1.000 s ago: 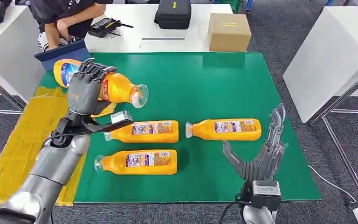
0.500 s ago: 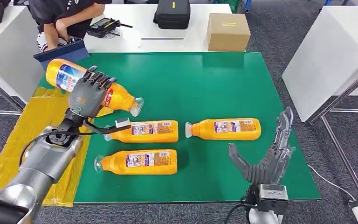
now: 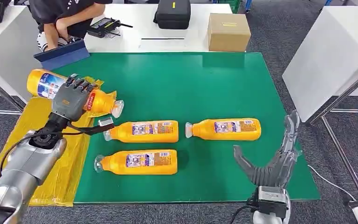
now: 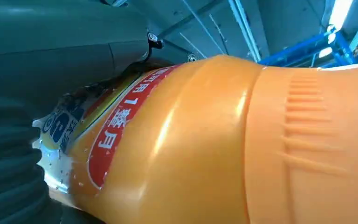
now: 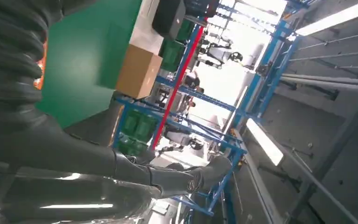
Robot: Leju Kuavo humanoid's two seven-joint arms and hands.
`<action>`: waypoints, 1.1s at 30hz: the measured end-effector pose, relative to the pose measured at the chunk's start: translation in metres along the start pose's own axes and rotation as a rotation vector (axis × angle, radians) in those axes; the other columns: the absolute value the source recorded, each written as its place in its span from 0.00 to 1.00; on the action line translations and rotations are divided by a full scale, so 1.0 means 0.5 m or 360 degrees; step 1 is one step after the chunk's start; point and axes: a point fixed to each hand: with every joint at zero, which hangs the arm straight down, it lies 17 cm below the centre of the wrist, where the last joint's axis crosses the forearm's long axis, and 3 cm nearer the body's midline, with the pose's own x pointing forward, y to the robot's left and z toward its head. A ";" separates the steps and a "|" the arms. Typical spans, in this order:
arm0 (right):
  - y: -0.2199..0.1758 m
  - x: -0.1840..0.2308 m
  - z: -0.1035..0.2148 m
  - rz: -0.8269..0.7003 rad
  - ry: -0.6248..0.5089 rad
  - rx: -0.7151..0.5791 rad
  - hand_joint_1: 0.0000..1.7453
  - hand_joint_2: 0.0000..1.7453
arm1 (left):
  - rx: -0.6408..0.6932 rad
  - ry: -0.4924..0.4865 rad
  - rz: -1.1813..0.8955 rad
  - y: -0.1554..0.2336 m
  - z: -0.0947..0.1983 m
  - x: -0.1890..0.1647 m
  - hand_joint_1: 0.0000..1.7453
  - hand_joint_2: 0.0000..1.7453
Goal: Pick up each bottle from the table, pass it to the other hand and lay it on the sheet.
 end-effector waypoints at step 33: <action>-0.014 -0.012 0.010 0.0036 0.0057 -0.0019 0.00 1.00 | -0.0107 0.0035 -0.0008 -0.046 0.036 -0.022 1.00 1.00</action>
